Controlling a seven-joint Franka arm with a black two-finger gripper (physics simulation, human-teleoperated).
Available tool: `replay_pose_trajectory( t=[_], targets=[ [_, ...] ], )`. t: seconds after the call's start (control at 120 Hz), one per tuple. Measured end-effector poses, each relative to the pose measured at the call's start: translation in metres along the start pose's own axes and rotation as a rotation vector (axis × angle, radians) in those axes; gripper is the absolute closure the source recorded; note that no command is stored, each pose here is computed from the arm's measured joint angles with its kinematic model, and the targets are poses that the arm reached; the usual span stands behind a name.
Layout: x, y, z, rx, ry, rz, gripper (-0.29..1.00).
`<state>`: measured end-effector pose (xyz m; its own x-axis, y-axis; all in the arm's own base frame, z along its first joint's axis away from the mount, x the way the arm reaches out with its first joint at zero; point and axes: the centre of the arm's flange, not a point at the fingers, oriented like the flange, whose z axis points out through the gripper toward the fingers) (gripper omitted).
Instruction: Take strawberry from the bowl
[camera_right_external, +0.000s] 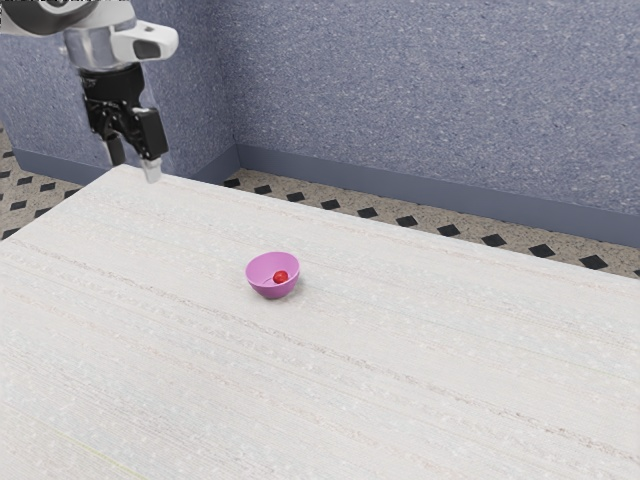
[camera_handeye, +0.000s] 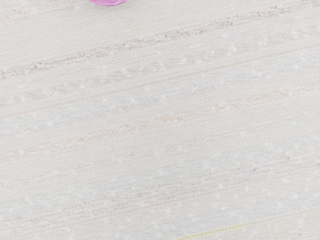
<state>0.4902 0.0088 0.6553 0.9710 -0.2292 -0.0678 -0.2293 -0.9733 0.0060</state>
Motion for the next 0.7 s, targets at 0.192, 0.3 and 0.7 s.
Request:
replay_pose_trajectory(
  t=[0.192, 0.3, 0.7],
  targets=[
    [0.005, 0.007, 0.012, -0.004, -0.016, 0.017, 0.0],
    [0.007, 0.023, 0.017, -0.024, -0.022, 0.049, 0.0],
    [0.167, -0.02, 0.182, -0.006, -0.158, 0.696, 0.0]
  ],
)
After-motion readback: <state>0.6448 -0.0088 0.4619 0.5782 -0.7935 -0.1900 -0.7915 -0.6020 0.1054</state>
